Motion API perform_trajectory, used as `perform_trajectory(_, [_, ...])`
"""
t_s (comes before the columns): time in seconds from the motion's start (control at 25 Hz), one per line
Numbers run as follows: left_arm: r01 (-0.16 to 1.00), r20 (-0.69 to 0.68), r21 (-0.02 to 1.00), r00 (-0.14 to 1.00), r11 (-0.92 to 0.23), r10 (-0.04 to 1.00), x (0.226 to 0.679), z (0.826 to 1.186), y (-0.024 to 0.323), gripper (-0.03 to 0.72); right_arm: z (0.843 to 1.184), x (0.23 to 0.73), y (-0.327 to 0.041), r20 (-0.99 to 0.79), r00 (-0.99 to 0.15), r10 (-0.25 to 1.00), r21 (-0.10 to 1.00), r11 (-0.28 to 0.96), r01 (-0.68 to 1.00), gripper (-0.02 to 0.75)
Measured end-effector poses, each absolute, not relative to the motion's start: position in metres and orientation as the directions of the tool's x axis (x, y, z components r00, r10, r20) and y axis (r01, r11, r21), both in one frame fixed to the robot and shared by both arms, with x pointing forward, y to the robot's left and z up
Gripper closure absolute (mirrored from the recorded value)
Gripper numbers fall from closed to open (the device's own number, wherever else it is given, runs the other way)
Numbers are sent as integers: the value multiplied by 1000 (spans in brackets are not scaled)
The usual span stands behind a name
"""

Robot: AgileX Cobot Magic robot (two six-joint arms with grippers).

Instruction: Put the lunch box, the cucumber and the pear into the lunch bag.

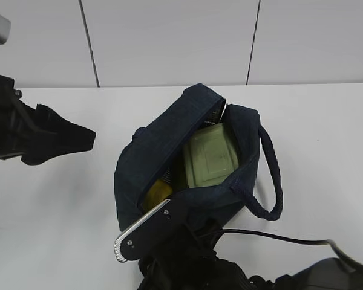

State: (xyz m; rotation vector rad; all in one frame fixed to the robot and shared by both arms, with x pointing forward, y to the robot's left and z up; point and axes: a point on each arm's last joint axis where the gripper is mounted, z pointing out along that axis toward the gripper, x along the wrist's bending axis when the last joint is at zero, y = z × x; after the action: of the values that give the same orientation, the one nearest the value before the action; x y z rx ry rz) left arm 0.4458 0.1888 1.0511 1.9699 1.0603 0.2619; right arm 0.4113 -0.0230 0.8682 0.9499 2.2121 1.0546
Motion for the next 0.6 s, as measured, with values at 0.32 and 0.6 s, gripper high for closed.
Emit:
perform_trajectory(0.32, [581,-200,769,616,-268,762,446,1051,189,293,869,414,-18,-143,-620,772,821,442,361,498])
perform_trajectory(0.6, [580,-200,769,617,-269,761,446,1051,189,297,868,418,-21,-136,-593,794,821,425,381,505])
